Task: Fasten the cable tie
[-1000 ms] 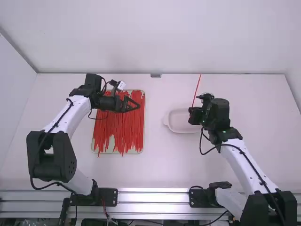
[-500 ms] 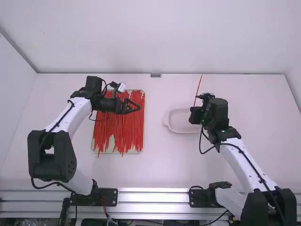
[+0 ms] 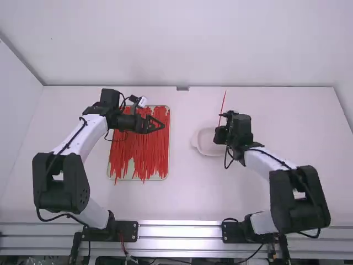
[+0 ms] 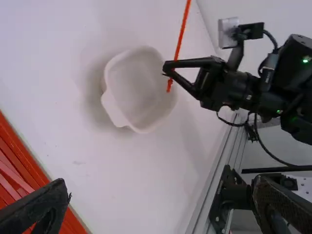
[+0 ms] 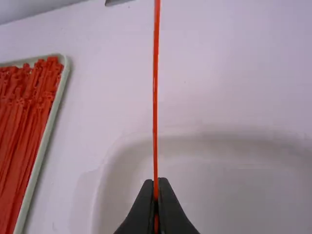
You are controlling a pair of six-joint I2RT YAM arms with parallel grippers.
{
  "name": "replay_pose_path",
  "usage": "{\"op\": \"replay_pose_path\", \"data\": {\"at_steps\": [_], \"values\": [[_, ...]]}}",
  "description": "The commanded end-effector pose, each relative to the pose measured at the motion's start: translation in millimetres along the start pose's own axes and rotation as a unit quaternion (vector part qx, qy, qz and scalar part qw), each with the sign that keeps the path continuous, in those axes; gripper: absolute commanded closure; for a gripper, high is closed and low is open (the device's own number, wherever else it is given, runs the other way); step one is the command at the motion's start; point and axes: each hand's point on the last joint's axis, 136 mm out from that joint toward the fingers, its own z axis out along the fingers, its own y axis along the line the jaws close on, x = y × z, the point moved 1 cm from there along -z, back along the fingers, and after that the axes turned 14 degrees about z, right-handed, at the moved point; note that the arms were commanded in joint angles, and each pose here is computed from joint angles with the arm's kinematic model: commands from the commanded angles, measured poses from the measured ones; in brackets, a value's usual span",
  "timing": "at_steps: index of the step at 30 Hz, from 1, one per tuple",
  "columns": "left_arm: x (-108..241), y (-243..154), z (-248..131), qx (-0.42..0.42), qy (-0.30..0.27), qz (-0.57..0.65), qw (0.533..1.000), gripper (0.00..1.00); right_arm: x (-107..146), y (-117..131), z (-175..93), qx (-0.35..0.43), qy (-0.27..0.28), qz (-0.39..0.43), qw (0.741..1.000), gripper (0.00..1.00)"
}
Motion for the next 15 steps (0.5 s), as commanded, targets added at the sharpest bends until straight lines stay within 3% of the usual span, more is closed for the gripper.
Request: {"op": "replay_pose_path", "data": {"at_steps": [1,8,15], "values": [[2,-3,1,0.013,-0.002,-0.004,1.000,0.01,-1,-4,11,0.005,0.005,0.004,1.000,1.00],[2,-4,3,0.015,0.000,-0.003,1.000,0.01,16,-16,25,0.018,0.031,0.010,0.999,1.00],[2,-4,2,0.015,-0.001,-0.002,1.000,0.01,16,-17,26,0.019,0.030,0.010,0.999,1.00]]}}
